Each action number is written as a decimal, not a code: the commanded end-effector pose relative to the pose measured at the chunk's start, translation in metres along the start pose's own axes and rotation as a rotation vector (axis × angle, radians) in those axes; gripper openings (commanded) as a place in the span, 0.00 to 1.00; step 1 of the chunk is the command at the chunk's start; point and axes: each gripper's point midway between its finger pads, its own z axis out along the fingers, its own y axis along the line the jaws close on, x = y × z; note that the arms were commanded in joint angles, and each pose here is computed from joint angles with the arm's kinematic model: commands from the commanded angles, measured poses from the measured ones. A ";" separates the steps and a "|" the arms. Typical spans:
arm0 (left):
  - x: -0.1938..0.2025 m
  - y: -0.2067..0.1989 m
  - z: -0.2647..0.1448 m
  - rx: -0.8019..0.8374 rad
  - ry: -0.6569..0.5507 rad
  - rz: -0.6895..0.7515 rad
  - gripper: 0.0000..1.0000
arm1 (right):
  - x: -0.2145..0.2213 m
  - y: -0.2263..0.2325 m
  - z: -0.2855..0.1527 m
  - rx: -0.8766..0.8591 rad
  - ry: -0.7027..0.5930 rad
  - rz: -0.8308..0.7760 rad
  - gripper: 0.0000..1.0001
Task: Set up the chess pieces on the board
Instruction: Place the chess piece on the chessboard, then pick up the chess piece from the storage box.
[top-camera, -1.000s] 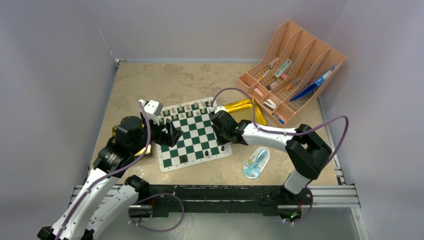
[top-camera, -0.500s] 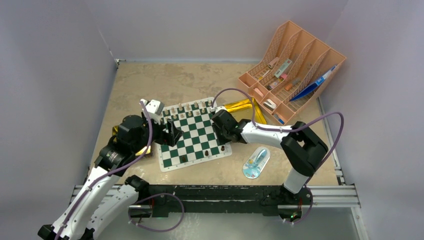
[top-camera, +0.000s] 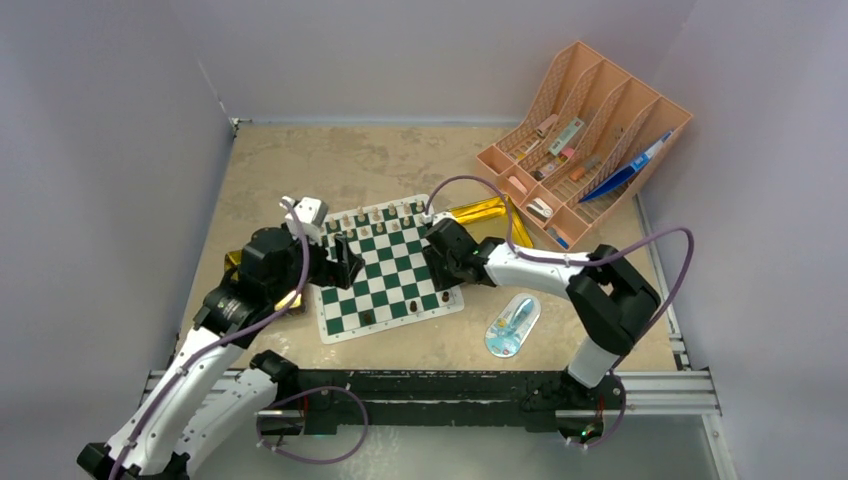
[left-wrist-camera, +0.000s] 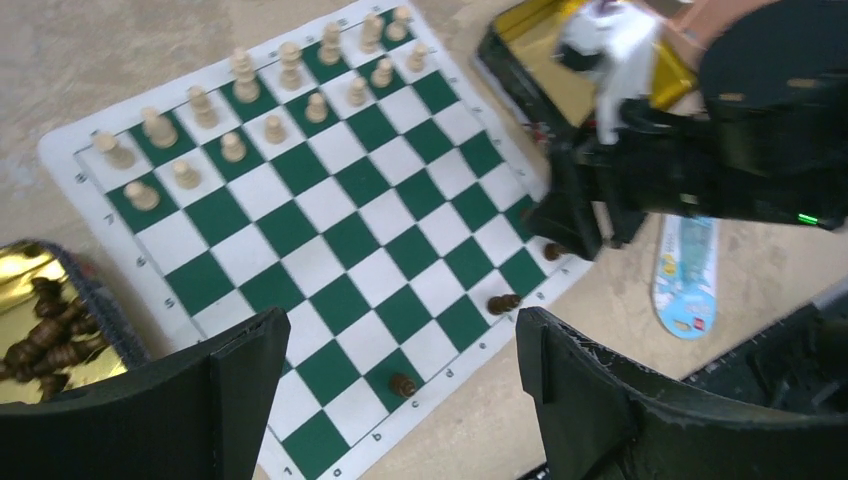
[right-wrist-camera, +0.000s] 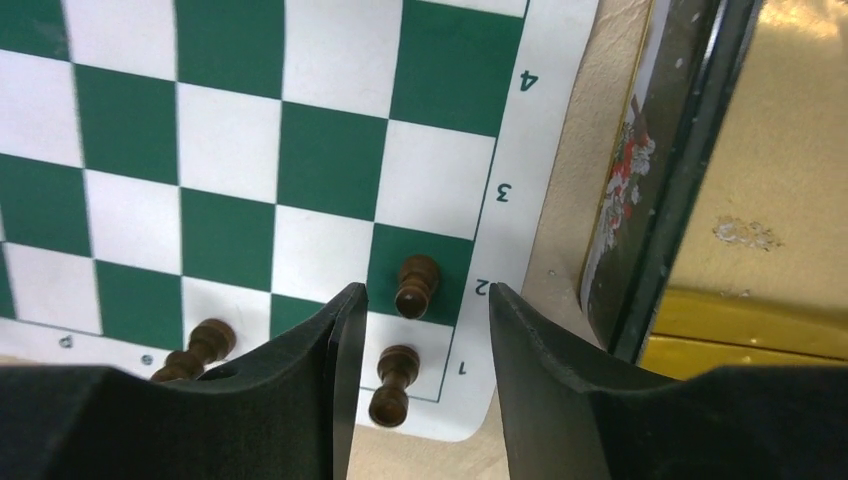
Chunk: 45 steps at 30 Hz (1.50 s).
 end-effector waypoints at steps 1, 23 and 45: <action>0.004 0.043 0.006 -0.274 0.024 -0.119 0.83 | -0.047 0.016 -0.039 -0.073 -0.137 0.027 0.51; 0.016 0.161 0.017 -1.018 0.070 -0.826 0.71 | -0.099 0.032 -0.219 -0.415 -0.641 0.073 0.50; 0.046 0.256 -0.030 -1.557 -0.249 -1.326 0.61 | -0.127 0.042 -0.265 -0.440 -0.662 -0.044 0.48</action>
